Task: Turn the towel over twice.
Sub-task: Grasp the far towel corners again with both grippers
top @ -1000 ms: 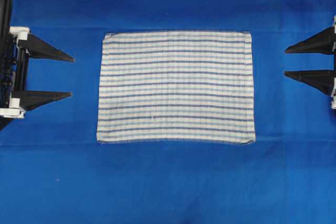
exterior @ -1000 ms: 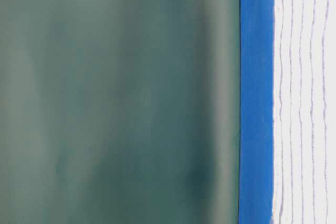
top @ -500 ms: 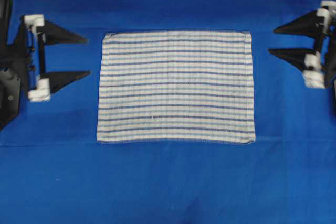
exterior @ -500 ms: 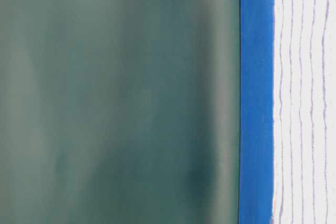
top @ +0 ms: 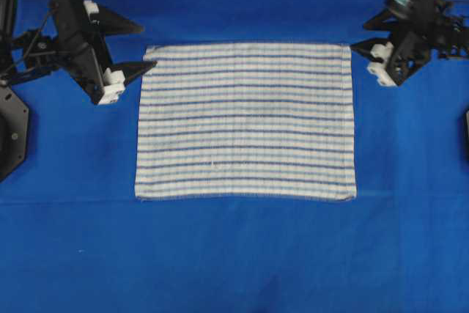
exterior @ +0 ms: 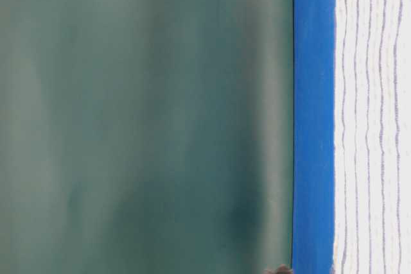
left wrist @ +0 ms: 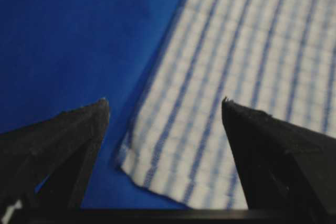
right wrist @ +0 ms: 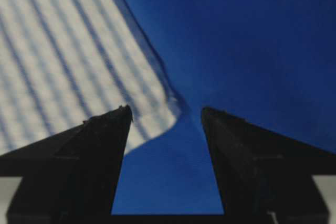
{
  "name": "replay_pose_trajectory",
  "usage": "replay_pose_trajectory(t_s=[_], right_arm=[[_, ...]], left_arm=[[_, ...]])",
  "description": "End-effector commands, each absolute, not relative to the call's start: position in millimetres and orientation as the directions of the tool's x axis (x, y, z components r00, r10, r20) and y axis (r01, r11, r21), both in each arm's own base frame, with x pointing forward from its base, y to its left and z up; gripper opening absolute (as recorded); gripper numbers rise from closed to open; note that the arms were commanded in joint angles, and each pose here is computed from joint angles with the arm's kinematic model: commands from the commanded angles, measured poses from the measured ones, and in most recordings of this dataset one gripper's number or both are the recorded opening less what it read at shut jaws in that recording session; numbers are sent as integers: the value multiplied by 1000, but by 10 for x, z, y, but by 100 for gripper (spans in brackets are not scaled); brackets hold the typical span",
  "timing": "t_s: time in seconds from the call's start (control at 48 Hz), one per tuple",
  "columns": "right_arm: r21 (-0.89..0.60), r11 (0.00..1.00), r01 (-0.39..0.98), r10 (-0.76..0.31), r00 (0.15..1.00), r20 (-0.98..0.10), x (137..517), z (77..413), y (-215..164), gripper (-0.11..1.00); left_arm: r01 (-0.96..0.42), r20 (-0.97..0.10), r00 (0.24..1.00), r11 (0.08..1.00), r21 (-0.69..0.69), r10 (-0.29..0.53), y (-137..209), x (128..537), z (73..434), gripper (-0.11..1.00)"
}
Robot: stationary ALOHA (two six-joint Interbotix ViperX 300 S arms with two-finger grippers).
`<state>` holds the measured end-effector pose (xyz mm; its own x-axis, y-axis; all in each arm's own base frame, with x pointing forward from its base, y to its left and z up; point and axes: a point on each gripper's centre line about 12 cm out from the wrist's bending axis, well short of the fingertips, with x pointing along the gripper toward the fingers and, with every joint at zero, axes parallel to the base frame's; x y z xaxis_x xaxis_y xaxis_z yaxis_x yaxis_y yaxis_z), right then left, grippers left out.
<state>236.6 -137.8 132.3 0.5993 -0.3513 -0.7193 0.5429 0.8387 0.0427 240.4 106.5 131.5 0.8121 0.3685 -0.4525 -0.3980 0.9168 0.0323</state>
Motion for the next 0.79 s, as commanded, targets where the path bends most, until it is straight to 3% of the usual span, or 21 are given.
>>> replay_pose_trajectory(t_s=[0.0, 0.521, 0.625, 0.771], right_arm=[[52, 841, 539, -344, 606, -717, 2451, 1261, -1480, 64], [64, 840, 538, -301, 561, -771, 2545, 918, -1604, 63], [64, 842, 536, -298, 561, -772, 2545, 914, -1594, 51], [63, 845, 531, -295, 561, -773, 2554, 913, -1579, 11]], left_arm=[[-422, -440, 808, 906, 34, 392, 1160, 2450, 1264, 83], [-462, -570, 720, 886, 33, 396, 1328, 2490, 744, 77], [-465, -606, 696, 885, 31, 386, 1334, 2476, 707, 59], [-459, -661, 656, 888, 31, 363, 1349, 2510, 662, 19]])
